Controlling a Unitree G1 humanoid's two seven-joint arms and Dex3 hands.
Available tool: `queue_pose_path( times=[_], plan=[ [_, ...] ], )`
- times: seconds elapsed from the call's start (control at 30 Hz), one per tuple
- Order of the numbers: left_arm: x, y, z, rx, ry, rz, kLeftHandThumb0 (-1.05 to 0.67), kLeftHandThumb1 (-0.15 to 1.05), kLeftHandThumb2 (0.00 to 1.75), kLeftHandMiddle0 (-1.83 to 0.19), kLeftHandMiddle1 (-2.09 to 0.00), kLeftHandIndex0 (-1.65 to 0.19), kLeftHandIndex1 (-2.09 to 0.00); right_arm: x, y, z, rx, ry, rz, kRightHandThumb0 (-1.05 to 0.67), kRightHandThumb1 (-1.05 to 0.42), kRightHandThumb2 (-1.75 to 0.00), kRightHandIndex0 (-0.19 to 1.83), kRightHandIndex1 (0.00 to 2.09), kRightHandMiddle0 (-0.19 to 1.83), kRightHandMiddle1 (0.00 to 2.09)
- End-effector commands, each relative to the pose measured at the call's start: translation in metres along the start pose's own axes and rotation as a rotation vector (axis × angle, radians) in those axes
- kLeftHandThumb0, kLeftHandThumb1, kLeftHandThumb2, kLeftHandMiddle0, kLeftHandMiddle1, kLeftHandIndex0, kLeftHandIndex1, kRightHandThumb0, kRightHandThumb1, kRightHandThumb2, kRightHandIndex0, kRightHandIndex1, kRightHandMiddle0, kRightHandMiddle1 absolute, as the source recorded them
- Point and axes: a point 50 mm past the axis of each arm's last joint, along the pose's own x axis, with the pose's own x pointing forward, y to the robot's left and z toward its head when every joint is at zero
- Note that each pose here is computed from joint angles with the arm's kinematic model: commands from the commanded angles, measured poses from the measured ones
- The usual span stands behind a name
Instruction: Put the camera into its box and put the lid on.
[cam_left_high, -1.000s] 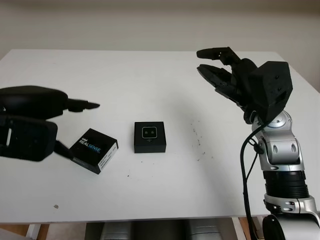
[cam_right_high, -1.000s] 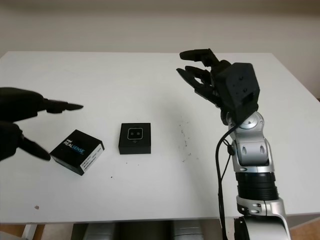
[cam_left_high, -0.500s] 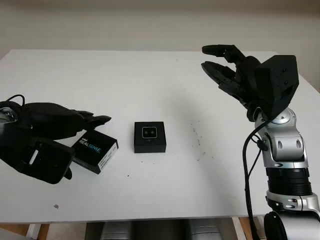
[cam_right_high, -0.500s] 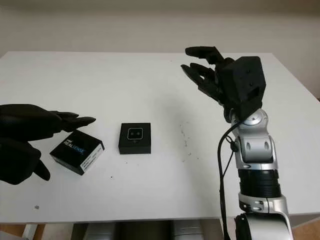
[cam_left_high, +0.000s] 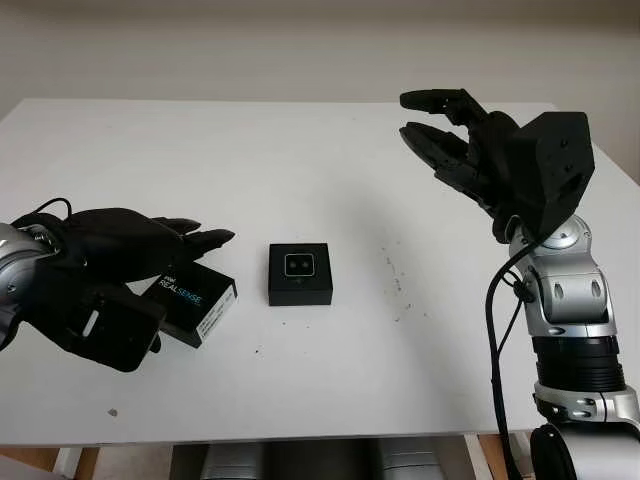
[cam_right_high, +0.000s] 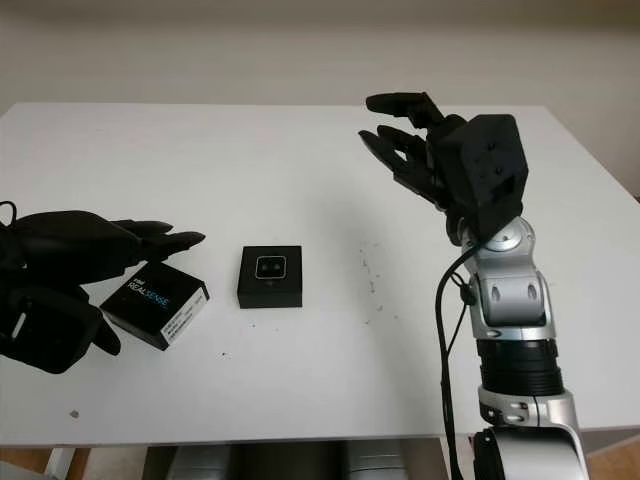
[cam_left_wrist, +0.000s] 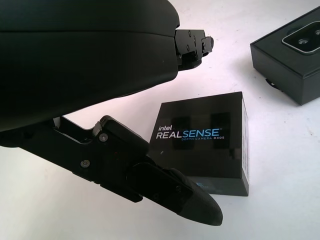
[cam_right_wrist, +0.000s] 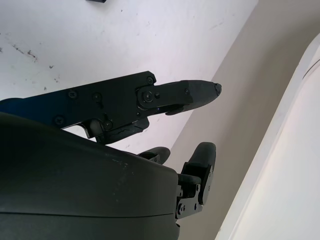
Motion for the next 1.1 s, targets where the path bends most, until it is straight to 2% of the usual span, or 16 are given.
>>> queue_pose_path(
  times=[0.0, 0.1, 0.4, 0.67, 0.77, 0.8, 0.83, 0.87, 0.9, 0.93, 0.97, 1.03, 1.07],
  plan=[
    [0.002, 0.003, 0.001, 0.015, -0.004, 0.0, -0.75, 0.86, 0.05, 0.03, -0.06, 0.1, -0.06, -0.002, -0.002, 0.003, -0.008, -0.013, -0.012, -0.5, -1.05, -0.21, 0.3, 0.25, 0.03, 0.89],
    [0.004, 0.0, 0.002, 0.026, 0.003, -0.024, -0.77, 0.86, 0.05, 0.03, -0.06, 0.1, -0.06, -0.003, -0.002, 0.003, 0.005, -0.013, -0.011, -0.49, -1.05, -0.21, 0.3, 0.25, 0.03, 0.88],
    [0.009, -0.008, 0.001, -0.064, 0.021, -0.096, -0.66, 0.84, 0.05, 0.03, -0.06, 0.09, -0.06, -0.003, -0.001, 0.001, 0.015, -0.02, -0.016, -0.49, -1.05, -0.22, 0.31, 0.24, 0.04, 0.88],
    [0.013, -0.011, 0.004, -0.058, 0.023, -0.113, -0.67, 0.83, 0.05, -0.07, -0.09, 0.02, -0.09, -0.004, -0.001, 0.002, 0.01, -0.026, -0.015, -0.48, -1.05, -0.22, 0.31, 0.23, 0.02, 0.92],
    [0.014, -0.014, 0.007, -0.043, 0.006, -0.083, -0.7, 0.86, 0.06, -0.16, -0.13, -0.03, -0.12, -0.005, -0.001, 0.002, 0.02, -0.022, -0.018, -0.48, -1.05, -0.22, 0.32, 0.23, 0.02, 0.93],
    [0.015, -0.015, 0.008, -0.041, -0.003, -0.065, -0.7, 0.88, 0.06, -0.12, -0.37, -0.08, -0.15, -0.005, 0.0, 0.002, 0.023, -0.021, -0.018, -0.47, -1.05, -0.21, 0.32, 0.23, 0.03, 0.94],
    [0.015, -0.016, 0.008, -0.038, -0.009, -0.048, -0.71, 0.89, 0.06, 0.03, -0.81, -0.12, -0.18, -0.005, 0.0, 0.002, 0.027, -0.02, -0.016, -0.48, -1.05, -0.21, 0.32, 0.23, 0.03, 0.94],
    [0.016, -0.017, 0.009, -0.036, -0.014, -0.029, -0.71, 0.91, 0.06, 0.11, -1.09, -0.15, -0.22, -0.005, 0.0, 0.002, 0.029, -0.018, -0.015, -0.47, -1.05, -0.21, 0.32, 0.23, 0.02, 0.94],
    [0.016, -0.018, 0.009, -0.037, -0.018, -0.007, -0.71, 0.93, 0.06, 0.15, -1.3, -0.15, -0.34, -0.005, 0.0, 0.002, 0.029, -0.017, -0.015, -0.47, -1.05, -0.22, 0.32, 0.23, 0.01, 0.94],
    [0.016, -0.019, 0.01, -0.037, -0.025, 0.023, -0.7, 0.94, 0.06, 0.17, -1.53, -0.05, -0.71, -0.005, 0.0, 0.002, 0.031, -0.016, -0.014, -0.47, -1.05, -0.22, 0.32, 0.23, 0.01, 0.94],
    [0.017, -0.02, 0.011, -0.032, -0.027, 0.047, -0.68, 0.94, 0.05, 0.18, -1.7, 0.0, -0.96, -0.005, 0.0, 0.002, 0.033, -0.014, -0.016, -0.48, -1.05, -0.22, 0.32, 0.23, 0.01, 0.94],
    [0.017, -0.022, 0.012, -0.007, -0.03, 0.08, -0.63, 1.0, 0.06, 0.19, -1.9, 0.05, -1.29, -0.005, 0.001, 0.002, 0.043, -0.008, -0.019, -0.47, -1.05, -0.21, 0.32, 0.23, 0.01, 0.94],
    [0.017, -0.022, 0.012, 0.003, -0.03, 0.088, -0.61, 1.01, 0.06, 0.18, -1.94, 0.05, -1.36, -0.006, 0.002, 0.002, 0.046, -0.006, -0.02, -0.47, -1.05, -0.21, 0.31, 0.23, 0.01, 0.94]
  ],
)
